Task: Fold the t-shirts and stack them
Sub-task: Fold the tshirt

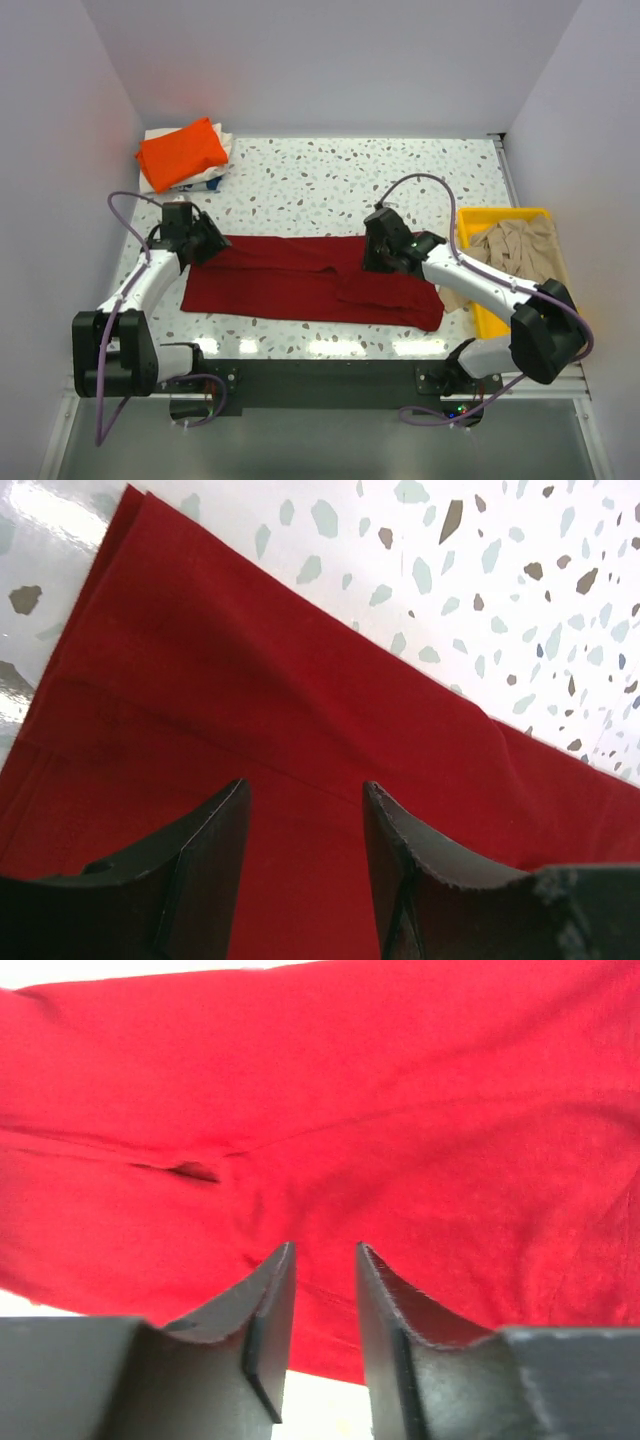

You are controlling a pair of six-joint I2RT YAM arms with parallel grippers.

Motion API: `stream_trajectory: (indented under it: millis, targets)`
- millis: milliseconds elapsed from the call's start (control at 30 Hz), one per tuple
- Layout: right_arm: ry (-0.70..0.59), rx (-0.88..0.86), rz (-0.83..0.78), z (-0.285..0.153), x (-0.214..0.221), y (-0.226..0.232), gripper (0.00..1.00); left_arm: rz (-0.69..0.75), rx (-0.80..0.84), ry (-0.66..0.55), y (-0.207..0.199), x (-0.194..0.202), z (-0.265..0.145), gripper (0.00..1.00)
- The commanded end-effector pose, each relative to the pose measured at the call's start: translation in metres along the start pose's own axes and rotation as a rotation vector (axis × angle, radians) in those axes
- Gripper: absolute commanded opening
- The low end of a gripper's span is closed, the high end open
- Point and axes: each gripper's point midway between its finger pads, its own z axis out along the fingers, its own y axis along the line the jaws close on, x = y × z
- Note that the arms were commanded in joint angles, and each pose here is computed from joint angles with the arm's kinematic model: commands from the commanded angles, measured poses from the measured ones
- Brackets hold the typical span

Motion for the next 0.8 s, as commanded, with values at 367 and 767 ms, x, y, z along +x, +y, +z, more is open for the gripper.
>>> stream_trajectory:
  millis: [367,767]
  targets:
    - [0.145,0.145,0.108,0.043,0.066,-0.056,0.39,0.108,0.042,0.081,-0.028,0.064,0.013,0.41]
    - [0.168,0.17,0.163,0.102,-0.011,-0.067,0.39,0.228,-0.087,0.195,-0.019,0.147,0.034,0.26]
